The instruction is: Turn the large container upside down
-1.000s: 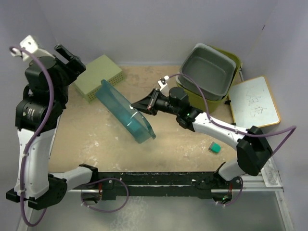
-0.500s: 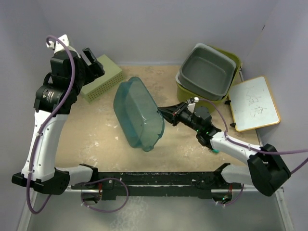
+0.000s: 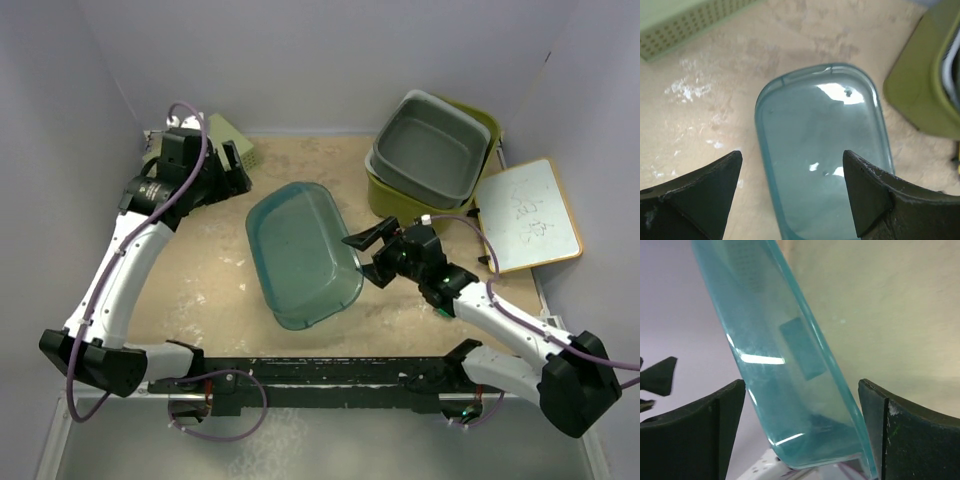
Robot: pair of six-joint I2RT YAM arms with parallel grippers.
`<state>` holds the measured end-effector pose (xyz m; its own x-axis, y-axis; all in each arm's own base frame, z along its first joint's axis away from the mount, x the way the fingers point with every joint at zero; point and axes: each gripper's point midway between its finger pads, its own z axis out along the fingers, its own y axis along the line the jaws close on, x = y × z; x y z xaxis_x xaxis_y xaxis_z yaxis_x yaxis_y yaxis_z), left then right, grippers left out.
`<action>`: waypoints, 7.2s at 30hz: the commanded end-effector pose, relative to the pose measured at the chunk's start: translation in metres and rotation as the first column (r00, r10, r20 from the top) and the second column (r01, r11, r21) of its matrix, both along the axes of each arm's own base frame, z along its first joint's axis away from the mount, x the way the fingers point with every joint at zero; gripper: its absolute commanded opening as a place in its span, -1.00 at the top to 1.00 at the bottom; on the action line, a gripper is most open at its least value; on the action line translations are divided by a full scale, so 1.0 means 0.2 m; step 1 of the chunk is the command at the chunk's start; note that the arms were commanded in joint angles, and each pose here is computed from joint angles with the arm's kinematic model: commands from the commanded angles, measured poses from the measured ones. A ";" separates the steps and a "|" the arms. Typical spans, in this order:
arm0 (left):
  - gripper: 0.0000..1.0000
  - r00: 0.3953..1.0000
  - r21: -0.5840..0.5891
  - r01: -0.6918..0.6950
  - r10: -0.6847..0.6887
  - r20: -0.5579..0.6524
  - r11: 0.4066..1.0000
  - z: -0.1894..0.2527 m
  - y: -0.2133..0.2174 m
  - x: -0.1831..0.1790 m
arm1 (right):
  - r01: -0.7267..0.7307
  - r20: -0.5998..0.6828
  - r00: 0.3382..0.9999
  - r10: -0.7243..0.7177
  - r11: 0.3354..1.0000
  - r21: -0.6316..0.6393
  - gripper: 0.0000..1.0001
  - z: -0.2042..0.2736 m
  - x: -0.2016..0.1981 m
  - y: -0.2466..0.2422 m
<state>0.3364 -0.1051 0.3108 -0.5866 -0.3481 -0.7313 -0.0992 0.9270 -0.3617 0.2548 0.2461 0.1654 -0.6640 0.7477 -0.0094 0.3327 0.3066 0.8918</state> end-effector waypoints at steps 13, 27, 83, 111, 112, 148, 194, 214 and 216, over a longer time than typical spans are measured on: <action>-0.54 0.941 -0.021 0.220 -0.218 -0.260 0.975 -0.58 -0.14 -0.31 | -0.219 0.060 0.910 0.411 0.596 -0.773 -0.99 -0.17 -0.19 -0.45; -0.54 0.964 -0.058 0.121 -0.131 -0.233 0.991 -0.67 -0.17 -0.30 | -0.355 0.195 0.739 0.645 0.618 -0.701 -0.99 -0.18 -0.29 -0.21; -0.53 0.976 0.004 0.127 -0.125 -0.177 0.992 -0.54 -0.09 -0.28 | -0.330 0.313 0.669 0.675 0.646 -0.688 -0.84 -0.31 -0.03 0.48; -0.53 0.977 -0.127 0.114 -0.134 -0.167 0.985 -0.97 -0.37 0.21 | -0.029 0.346 0.785 0.514 0.589 -0.807 -0.88 0.22 0.11 -0.14; -0.53 0.976 -0.124 0.122 -0.142 -0.168 0.985 -0.99 -0.39 0.26 | -0.011 0.344 0.790 0.507 0.572 -0.820 -0.89 0.24 0.09 -0.19; -0.50 0.967 -0.037 0.249 -0.251 -0.048 0.968 -0.44 -0.30 -0.05 | 0.156 0.253 0.955 0.157 0.457 -0.876 0.83 0.74 1.08 -0.40; -0.54 0.804 -0.285 -0.378 0.465 0.371 0.881 0.57 0.35 -0.31 | -0.545 0.589 0.795 0.146 0.599 0.587 1.00 0.71 -0.44 0.33; -0.55 0.897 -0.178 -0.310 0.350 0.272 0.934 0.27 0.20 -0.17 | -0.494 0.088 0.870 0.486 0.851 0.179 -0.73 -0.37 -0.59 0.34; -0.55 0.903 -0.165 -0.302 0.338 0.266 0.939 0.25 0.19 -0.16 | -0.543 0.024 0.840 0.542 0.837 0.071 -0.90 -0.46 -0.61 0.35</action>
